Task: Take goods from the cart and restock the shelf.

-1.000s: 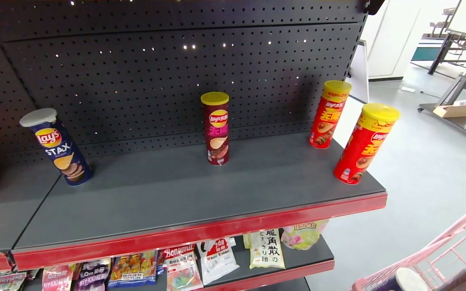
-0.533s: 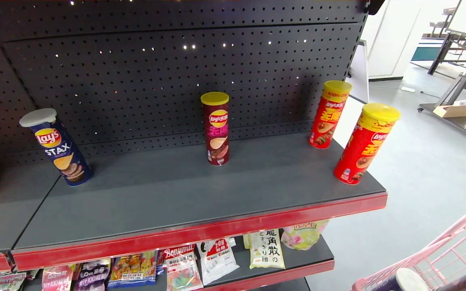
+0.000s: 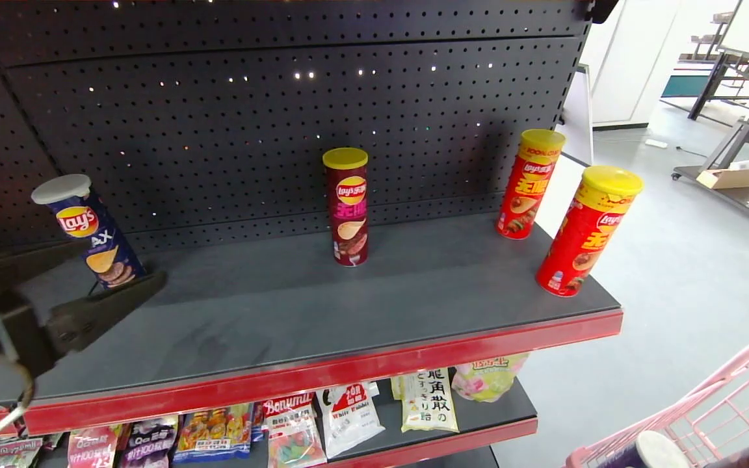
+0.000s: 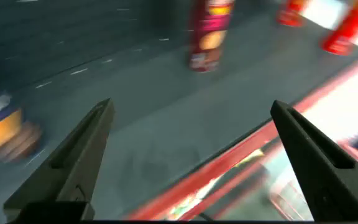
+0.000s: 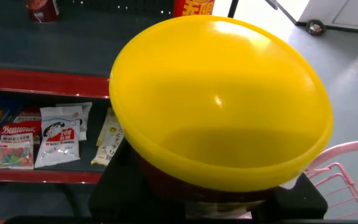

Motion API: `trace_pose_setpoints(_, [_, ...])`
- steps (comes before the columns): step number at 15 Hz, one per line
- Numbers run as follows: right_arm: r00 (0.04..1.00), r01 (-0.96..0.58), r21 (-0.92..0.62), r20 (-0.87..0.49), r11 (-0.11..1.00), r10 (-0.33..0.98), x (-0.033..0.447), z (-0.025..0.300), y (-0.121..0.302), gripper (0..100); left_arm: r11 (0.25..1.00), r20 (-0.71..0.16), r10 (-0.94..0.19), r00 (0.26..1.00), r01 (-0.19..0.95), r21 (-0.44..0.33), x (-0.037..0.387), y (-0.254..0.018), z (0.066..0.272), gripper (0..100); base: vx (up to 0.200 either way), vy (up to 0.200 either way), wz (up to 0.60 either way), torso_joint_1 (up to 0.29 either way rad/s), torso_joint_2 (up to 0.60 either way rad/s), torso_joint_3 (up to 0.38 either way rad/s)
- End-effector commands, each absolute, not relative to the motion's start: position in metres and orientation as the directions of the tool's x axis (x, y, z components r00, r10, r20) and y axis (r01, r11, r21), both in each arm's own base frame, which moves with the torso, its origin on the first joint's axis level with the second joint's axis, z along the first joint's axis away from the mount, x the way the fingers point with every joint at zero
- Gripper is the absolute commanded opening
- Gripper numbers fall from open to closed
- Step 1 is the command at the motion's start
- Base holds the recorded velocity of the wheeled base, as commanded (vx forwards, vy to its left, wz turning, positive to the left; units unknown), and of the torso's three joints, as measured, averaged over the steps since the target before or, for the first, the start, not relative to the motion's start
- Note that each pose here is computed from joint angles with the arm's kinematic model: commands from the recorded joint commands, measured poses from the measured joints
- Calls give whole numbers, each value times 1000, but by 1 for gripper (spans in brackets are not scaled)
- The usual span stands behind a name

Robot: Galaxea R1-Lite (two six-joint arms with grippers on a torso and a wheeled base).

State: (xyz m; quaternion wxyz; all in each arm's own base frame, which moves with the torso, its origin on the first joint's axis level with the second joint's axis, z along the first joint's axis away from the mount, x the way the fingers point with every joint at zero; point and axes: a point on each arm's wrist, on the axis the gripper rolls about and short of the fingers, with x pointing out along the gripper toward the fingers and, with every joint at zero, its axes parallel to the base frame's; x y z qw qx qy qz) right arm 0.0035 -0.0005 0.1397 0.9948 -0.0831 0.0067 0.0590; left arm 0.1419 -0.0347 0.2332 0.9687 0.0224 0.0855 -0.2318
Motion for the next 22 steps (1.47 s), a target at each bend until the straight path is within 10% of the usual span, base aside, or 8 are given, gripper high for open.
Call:
trace_pose_setpoints(1, [992, -122, -163, -28, 979, 119, 4, 138, 0, 0, 680, -239, -720, 652, 731, -54, 262, -93, 206, 100, 0, 0, 0, 0, 0, 0])
trace_pose_setpoints(4, [993, -120, -158, -23, 980, 118, 3, 139, -1, 0, 560, -203, -812, 547, 828, -12, 311, -110, 196, 100, 0, 0, 0, 0, 0, 0])
trace_pose_setpoints(22, [996, -85, -158, -9, 984, 84, 1, 139, -2, 0, 459, -153, -850, 504, 852, 252, 403, -101, 174, 100, 0, 0, 0, 0, 0, 0])
